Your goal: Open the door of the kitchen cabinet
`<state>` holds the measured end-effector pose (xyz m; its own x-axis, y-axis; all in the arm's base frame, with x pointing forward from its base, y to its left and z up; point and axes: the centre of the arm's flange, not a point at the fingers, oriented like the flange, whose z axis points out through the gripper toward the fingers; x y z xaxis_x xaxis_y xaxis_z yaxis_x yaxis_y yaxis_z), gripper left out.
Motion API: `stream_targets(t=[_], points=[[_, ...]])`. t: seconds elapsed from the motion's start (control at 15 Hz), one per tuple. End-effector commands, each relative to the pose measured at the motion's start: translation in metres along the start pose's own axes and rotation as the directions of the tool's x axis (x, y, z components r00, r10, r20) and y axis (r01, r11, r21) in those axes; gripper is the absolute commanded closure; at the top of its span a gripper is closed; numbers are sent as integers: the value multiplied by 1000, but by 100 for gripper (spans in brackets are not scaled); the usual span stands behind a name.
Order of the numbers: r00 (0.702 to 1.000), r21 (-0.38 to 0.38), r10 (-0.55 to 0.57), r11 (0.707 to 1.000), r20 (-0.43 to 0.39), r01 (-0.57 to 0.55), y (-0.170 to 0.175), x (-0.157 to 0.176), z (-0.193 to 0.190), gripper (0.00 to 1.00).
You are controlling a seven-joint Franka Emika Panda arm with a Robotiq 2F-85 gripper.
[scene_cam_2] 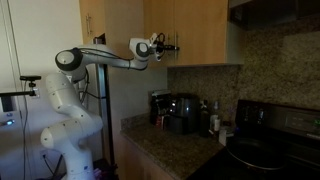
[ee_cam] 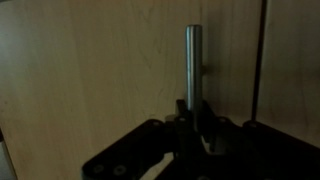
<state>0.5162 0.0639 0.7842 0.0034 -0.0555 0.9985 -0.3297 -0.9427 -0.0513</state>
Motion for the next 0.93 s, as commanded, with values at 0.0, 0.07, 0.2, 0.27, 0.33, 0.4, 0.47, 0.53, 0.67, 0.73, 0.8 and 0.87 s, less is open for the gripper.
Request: stream_targets(t=[0.0,0.07,0.2,0.27,0.33,0.4,0.47,0.53,0.67,0.73,0.8,0.87], points=[[997,-151,-71,986,-2,70,54,10,28,100],[995,-158,-95,983,4,94,63,7,28,100],[992,-160,-124,979,13,125,71,6,21,100],[991,-158,-132,978,21,134,73,9,13,100],[990,-155,-140,978,27,142,74,11,6,100],[988,-150,-148,977,34,152,74,14,-3,100],[988,-152,-150,976,33,153,74,17,-11,100],[988,-152,-147,977,38,151,75,20,-20,100],[990,-156,-135,978,47,141,78,26,-35,100],[991,-161,-122,978,55,129,79,29,-42,100],[992,-167,-106,979,63,115,81,33,-49,100],[993,-173,-86,980,76,98,83,36,-56,100]])
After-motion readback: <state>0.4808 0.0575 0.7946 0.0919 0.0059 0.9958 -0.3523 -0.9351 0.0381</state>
